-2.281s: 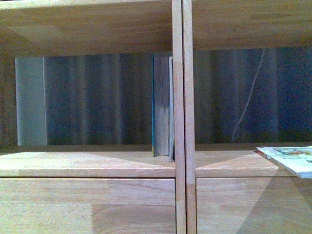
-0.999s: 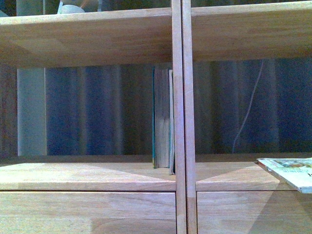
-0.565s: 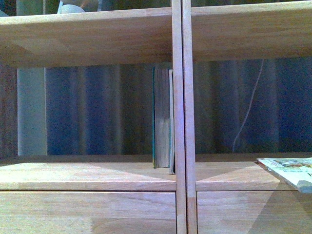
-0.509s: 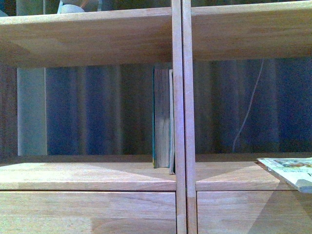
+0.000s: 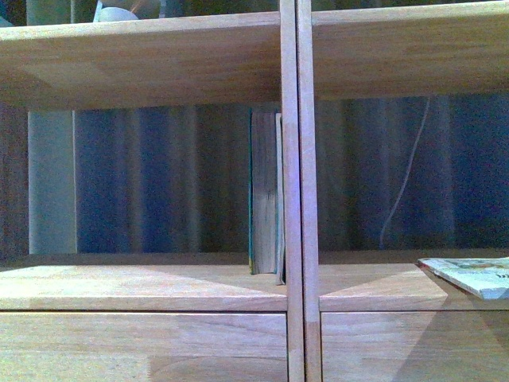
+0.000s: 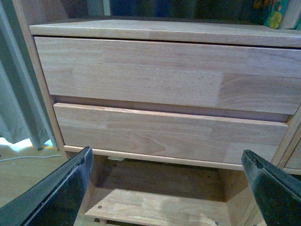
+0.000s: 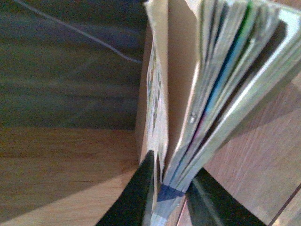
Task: Organize books on shelf
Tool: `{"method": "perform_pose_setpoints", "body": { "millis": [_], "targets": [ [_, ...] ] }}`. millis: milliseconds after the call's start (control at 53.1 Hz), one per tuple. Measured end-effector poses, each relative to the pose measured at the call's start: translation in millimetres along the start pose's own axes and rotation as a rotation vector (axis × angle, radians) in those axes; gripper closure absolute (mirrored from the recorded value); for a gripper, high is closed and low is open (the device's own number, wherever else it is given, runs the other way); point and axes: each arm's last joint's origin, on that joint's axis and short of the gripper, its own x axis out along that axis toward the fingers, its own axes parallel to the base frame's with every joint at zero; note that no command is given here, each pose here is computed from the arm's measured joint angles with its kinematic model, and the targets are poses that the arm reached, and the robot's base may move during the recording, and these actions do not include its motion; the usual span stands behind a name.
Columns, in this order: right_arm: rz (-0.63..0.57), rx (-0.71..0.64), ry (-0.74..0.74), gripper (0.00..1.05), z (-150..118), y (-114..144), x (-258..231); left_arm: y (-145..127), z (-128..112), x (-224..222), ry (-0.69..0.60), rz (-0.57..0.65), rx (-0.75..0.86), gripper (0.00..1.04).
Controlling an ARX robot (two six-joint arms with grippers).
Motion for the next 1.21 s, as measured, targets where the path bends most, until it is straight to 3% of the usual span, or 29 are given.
{"method": "perform_pose_setpoints", "body": {
  "millis": [132,584,603,679,810,1206],
  "targets": [
    [0.007,0.0,0.012,0.97,2,-2,-5,0,0,0,0.0,0.0,0.0,0.07],
    [0.208,-0.02,0.06,0.97,30,39,-57,0,0,0,0.0,0.0,0.0,0.07],
    [0.218,-0.024,0.068,0.97,30,41,-60,0,0,0,-0.001,-0.017,-0.004,0.07],
    [0.265,-0.033,0.096,0.97,29,52,-74,5,12,6,-0.083,-0.351,-0.035,0.07],
    [0.329,-0.038,0.139,0.97,21,65,-88,8,18,10,-0.07,-0.64,-0.074,0.07],
    [0.497,-0.103,0.35,0.97,-33,98,-116,17,76,37,-0.145,-0.868,-0.239,0.07]
  ]
}}
